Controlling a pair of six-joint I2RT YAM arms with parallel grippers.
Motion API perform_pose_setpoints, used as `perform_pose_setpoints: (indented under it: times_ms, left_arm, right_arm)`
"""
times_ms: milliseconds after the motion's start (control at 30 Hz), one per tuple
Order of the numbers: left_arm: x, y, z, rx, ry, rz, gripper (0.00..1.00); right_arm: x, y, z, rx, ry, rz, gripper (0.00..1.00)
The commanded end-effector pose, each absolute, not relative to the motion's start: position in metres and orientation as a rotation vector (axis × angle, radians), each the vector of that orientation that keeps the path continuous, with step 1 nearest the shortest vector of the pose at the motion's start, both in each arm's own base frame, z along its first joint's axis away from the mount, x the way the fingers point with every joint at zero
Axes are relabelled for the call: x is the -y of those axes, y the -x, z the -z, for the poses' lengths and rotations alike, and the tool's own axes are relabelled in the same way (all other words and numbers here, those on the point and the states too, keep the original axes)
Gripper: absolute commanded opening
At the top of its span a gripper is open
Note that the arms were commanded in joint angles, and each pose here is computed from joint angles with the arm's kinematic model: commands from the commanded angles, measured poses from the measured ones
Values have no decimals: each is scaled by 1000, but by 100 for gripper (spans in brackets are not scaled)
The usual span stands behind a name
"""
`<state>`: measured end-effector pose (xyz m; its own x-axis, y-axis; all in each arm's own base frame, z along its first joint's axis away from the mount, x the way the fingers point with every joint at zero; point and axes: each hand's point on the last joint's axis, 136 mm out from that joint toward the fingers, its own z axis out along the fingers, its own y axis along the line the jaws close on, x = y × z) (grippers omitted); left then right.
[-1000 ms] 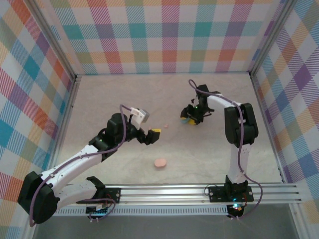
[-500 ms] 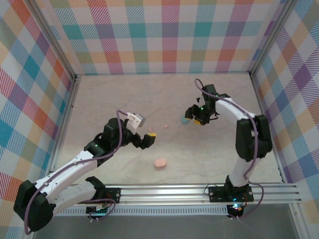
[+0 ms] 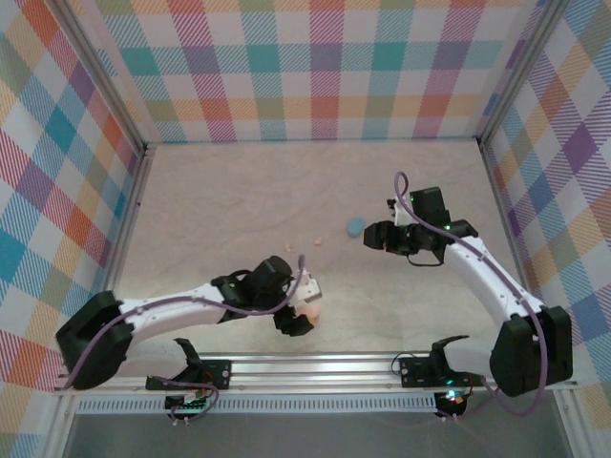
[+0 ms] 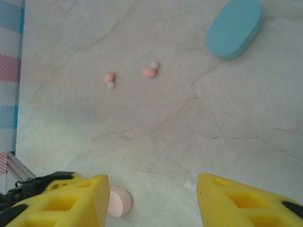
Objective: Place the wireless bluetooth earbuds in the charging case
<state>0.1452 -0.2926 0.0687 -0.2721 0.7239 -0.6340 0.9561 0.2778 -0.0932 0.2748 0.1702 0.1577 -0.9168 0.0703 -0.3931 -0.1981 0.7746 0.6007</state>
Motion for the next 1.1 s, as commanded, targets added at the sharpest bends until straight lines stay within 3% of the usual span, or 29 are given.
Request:
perform_pose_setpoints:
  times_ms: [0, 367, 633, 1067]
  left_arm:
    - [300, -144, -60, -2051, -1670, 540, 80]
    - [294, -160, -36, -2204, -1719, 314, 79]
    - [290, -154, -26, -2289, -1794, 292, 78]
    - [293, -155, -17, -2306, -1853, 265, 61]
  right_arm:
    - [-177, -264, -163, -2519, 181, -986, 52]
    - [-173, -256, -159, -2508, 187, -976, 52]
    - [-174, -259, -162, -2490, 174, -982, 52]
    - [-173, -265, -158, -2512, 76, -991, 52]
